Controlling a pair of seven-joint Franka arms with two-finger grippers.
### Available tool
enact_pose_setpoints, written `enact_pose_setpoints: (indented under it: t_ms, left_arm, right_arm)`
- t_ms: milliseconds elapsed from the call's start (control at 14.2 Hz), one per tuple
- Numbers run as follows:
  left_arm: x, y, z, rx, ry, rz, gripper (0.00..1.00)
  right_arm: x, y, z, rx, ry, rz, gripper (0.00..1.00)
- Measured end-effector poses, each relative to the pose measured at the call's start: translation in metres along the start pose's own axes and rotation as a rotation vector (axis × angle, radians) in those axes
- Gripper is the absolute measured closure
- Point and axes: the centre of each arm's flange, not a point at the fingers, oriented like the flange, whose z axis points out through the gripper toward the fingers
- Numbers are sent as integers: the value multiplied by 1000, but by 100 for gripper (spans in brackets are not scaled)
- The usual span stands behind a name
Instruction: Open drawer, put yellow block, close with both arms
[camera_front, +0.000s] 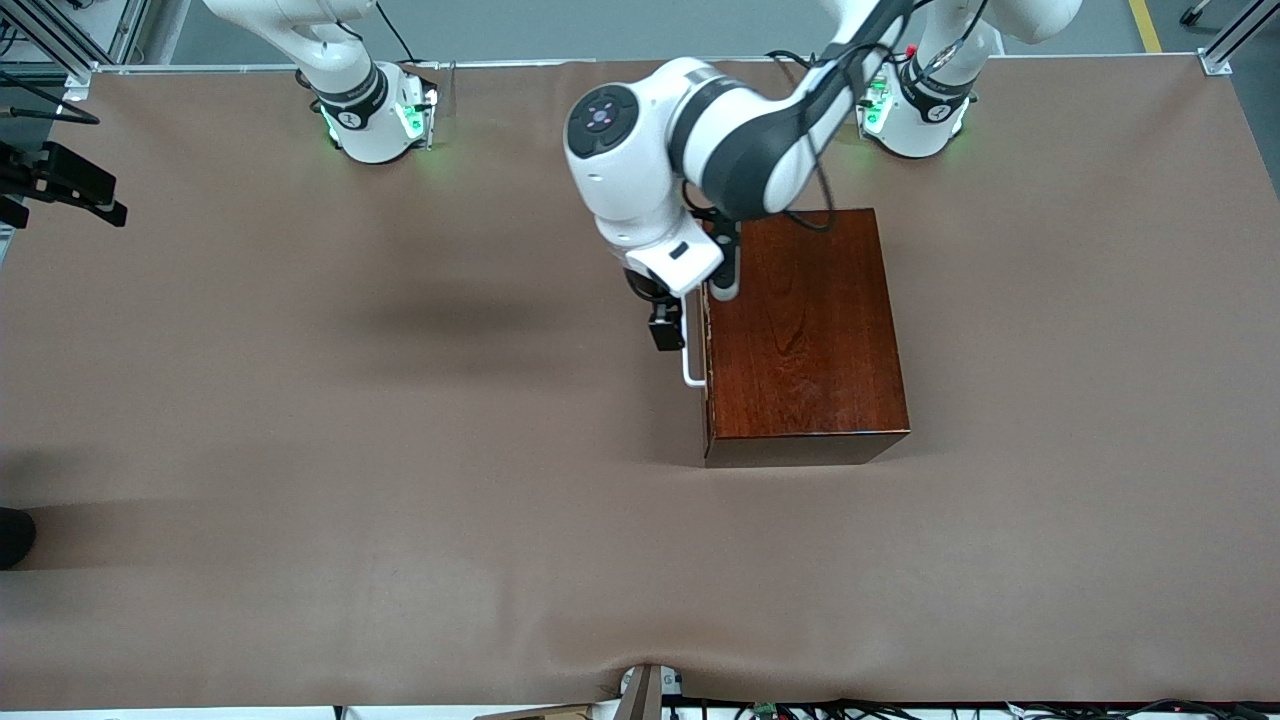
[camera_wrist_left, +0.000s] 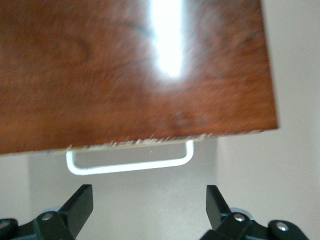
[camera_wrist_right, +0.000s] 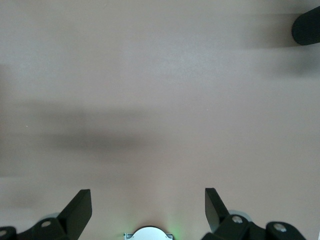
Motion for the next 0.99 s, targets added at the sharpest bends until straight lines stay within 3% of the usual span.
enact_pose_setpoints:
  t_ms: [563, 985]
  left_arm:
    - [184, 95, -13, -12, -20, 165, 0]
    - [332, 123, -17, -3, -122, 262, 0]
  right_arm:
    - [0, 0, 0, 0, 0, 0, 0]
    - [0, 0, 0, 0, 0, 0, 0]
